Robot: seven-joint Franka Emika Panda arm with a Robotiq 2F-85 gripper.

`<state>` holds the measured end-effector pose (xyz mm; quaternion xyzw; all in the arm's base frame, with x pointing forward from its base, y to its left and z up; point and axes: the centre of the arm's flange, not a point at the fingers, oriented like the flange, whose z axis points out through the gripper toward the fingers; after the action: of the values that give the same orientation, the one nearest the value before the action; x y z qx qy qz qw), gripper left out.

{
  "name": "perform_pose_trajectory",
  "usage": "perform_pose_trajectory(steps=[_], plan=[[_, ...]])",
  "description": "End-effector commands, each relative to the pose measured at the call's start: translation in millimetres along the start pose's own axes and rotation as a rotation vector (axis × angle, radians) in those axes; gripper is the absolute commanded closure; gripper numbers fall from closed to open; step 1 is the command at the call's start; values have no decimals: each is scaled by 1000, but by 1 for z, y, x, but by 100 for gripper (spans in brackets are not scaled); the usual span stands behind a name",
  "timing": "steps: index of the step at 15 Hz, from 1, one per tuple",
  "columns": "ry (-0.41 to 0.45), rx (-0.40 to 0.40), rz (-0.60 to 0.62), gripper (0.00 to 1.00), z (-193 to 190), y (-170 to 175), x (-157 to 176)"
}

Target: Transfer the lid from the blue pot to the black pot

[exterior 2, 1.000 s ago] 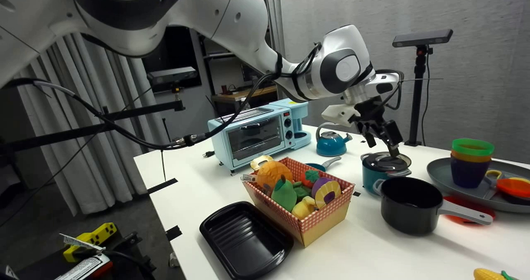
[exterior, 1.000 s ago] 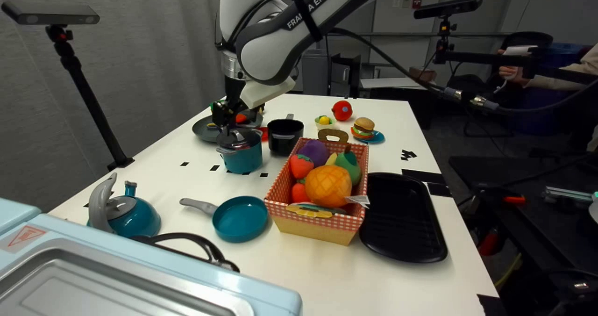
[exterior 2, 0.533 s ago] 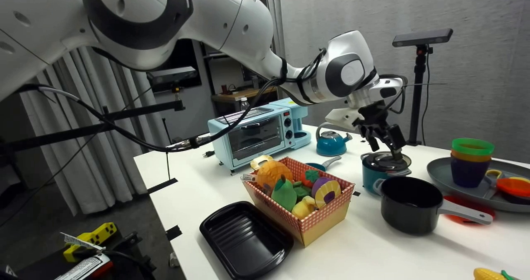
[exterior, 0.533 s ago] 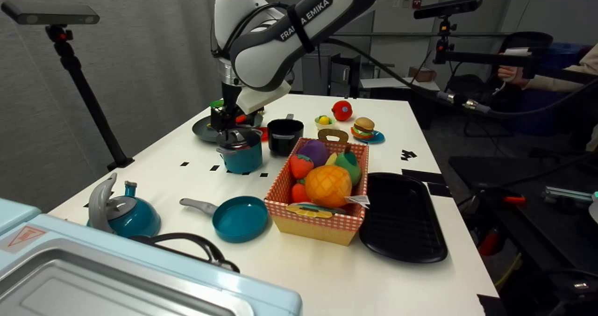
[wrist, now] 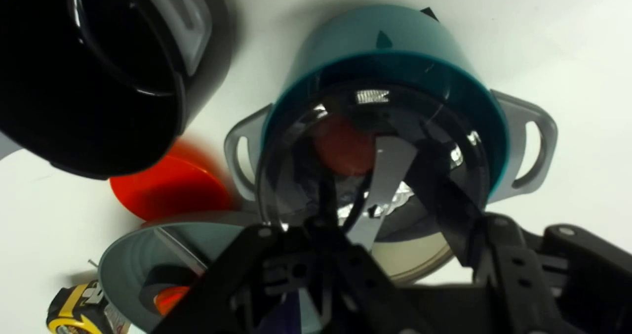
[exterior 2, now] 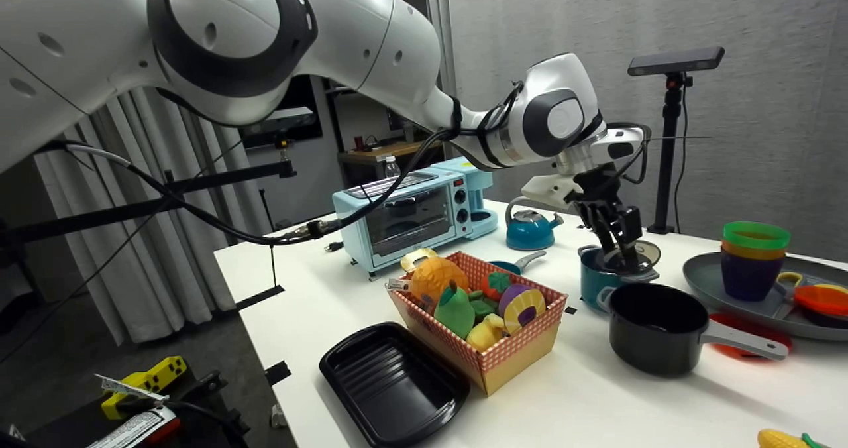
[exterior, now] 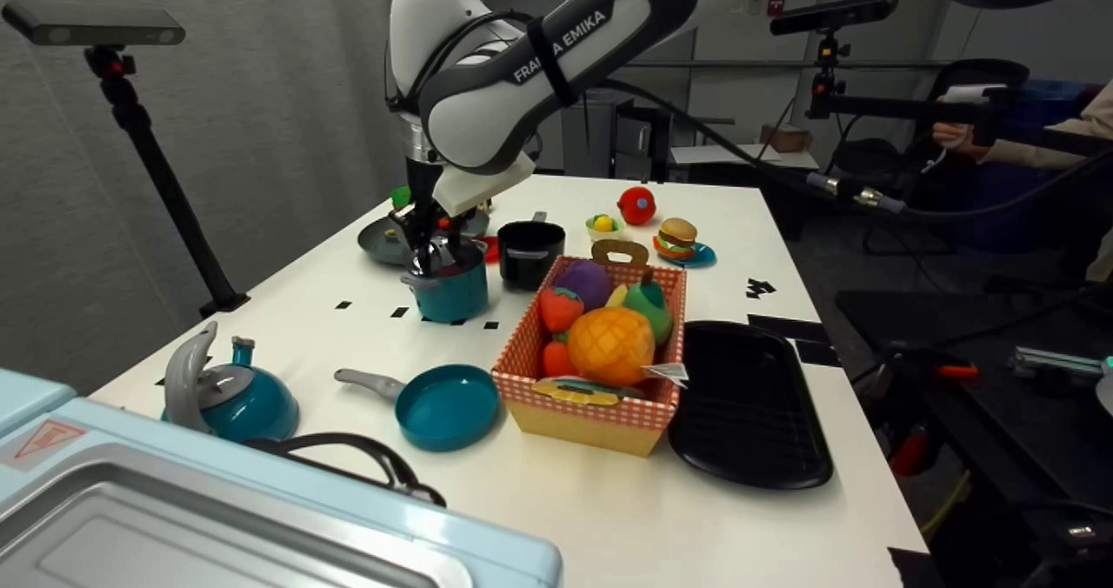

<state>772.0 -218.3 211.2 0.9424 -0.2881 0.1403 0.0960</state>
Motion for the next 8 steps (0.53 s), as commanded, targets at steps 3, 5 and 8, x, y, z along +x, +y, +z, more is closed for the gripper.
perform_pose_trajectory(steps=[3,5,8], plan=[[22,12,18,92,-7,2,19],[29,15,21,100,-16,6,14],[39,18,25,96,-34,11,12]])
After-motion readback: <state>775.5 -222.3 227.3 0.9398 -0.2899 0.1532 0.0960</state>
